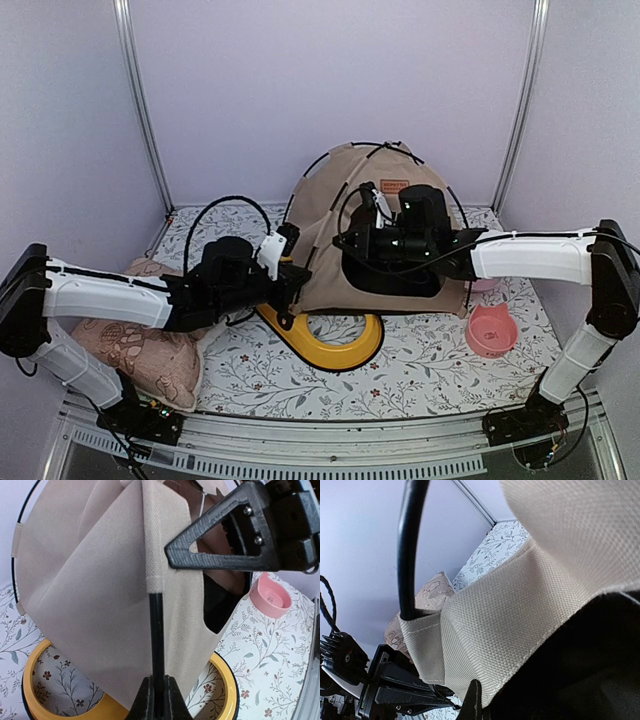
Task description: Set up the pet tent
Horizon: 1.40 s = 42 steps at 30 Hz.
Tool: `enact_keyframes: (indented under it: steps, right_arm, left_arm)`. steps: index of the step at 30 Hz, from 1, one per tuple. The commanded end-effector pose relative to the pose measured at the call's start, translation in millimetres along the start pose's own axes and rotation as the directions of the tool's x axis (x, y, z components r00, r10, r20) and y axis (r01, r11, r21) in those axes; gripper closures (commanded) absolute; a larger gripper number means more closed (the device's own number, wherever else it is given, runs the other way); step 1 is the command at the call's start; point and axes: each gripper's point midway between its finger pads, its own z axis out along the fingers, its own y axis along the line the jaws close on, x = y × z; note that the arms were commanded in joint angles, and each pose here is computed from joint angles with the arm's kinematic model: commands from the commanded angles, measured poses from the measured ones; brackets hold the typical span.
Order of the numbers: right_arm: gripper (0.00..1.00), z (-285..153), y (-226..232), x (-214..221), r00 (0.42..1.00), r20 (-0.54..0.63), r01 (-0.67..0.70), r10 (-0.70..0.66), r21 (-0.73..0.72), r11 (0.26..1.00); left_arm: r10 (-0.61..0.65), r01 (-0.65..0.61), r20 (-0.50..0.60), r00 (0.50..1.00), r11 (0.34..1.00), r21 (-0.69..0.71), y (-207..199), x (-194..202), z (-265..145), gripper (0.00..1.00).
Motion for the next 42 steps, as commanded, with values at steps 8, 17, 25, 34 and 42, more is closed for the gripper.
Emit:
enact_keyframes:
  steps: [8,17,25,34,42]
  right_arm:
    - [0.80,-32,39,-61,0.992,0.110,0.078,-0.066,-0.103,0.992]
    - [0.33,-85,70,-89,0.945,0.164,0.279,-0.282,0.038,0.959]
    - [0.17,-111,13,-146,0.870,0.173,0.399,-0.461,0.300,0.866]
    - [0.11,-74,-5,-141,0.801,0.037,0.568,-0.597,0.268,0.778]
    - [0.06,-55,-14,-126,0.787,0.040,0.560,-0.615,0.372,0.740]
  left_arm:
    - [0.053,-0.051,0.028,0.998,0.997,-0.065,15,-25,-23,1.00]
    - [0.065,-0.065,0.028,0.997,0.998,0.000,5,-49,-26,1.00]
    - [0.067,-0.067,0.017,0.998,0.996,0.059,-5,-52,-32,1.00]
    - [0.066,-0.067,0.011,0.998,0.991,0.114,-14,-54,-41,1.00]
    - [0.066,-0.064,-0.004,0.998,0.988,0.139,-18,-52,-42,1.00]
